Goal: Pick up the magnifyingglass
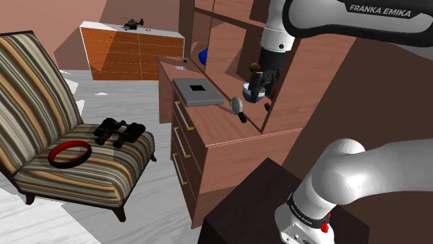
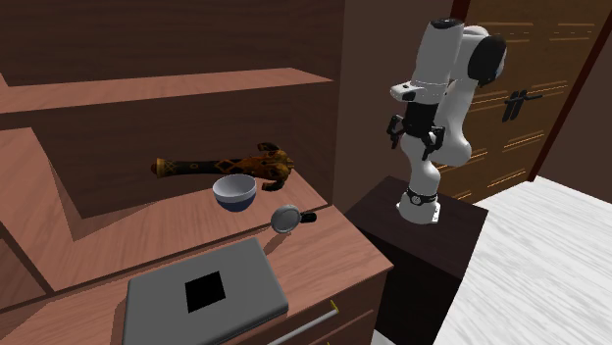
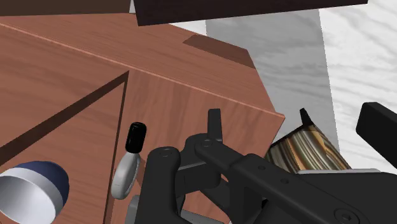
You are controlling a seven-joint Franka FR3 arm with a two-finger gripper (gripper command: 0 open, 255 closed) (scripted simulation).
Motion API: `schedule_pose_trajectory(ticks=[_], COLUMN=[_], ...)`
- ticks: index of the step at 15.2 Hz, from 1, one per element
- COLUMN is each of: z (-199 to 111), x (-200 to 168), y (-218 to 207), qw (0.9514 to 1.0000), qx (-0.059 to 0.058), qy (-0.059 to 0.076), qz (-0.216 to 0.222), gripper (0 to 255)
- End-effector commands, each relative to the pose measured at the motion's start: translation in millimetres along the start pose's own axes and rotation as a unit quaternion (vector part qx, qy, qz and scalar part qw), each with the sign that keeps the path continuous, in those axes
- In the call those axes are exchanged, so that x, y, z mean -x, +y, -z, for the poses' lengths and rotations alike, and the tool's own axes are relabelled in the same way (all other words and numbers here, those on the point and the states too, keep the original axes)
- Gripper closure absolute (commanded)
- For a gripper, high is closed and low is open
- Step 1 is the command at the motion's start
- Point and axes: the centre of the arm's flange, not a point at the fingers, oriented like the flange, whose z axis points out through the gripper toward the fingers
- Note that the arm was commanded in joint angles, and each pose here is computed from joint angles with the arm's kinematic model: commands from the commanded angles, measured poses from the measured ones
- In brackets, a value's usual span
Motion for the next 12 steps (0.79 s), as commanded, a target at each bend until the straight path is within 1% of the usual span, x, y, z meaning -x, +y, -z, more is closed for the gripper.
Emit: schedule_pose_trajectory(ticks=[1, 12], z=[0, -84], x=[0, -86], y=[0, 89], qw=[1.0000, 0.9989], qx=[0.000, -0.013], qy=[0.000, -0.011], qz=[0.000, -0.043], gripper=[0, 0])
